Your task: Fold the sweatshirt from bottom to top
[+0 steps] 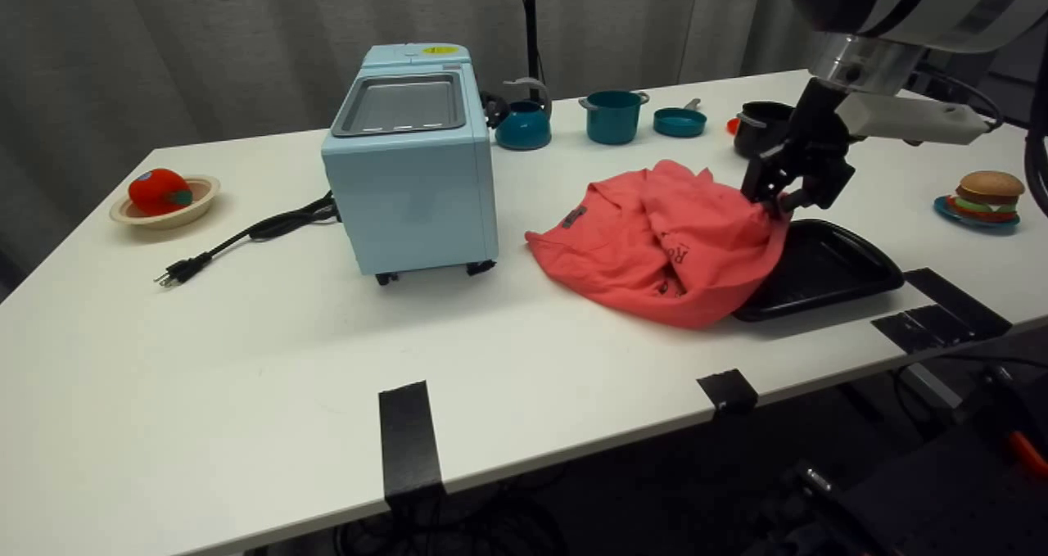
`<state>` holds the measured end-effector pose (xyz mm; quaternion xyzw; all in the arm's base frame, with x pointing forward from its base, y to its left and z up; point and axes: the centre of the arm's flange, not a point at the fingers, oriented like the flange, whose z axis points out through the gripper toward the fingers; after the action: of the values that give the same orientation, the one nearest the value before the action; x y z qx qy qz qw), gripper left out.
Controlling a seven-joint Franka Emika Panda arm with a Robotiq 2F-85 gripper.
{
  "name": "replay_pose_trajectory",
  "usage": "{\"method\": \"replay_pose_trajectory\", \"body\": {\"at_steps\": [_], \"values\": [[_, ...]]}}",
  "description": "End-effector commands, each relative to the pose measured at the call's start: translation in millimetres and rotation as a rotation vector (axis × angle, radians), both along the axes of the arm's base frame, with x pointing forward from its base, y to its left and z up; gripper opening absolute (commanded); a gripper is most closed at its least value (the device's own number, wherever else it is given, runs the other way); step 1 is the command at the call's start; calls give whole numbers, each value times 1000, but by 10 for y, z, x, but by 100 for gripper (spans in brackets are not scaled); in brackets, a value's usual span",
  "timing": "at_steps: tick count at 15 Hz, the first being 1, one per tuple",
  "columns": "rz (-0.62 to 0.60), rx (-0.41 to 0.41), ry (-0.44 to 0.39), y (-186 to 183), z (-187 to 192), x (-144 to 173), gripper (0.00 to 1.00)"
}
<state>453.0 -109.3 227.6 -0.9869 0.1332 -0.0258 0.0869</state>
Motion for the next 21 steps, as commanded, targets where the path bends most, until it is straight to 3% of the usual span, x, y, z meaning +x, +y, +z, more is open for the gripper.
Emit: {"method": "replay_pose_trajectory", "body": {"at_steps": [1,9,17,18,19,21], "values": [[37,42,-132,410,462,-10,0],[123,153,-316,1356,1069,155,0],[219,202,-343,1960,1154,251,0],[227,205,-334,1993,1148,262,10],[230,208,-324,2011,1136,268,26],[235,211,-312,2001,1110,259,40]]}}
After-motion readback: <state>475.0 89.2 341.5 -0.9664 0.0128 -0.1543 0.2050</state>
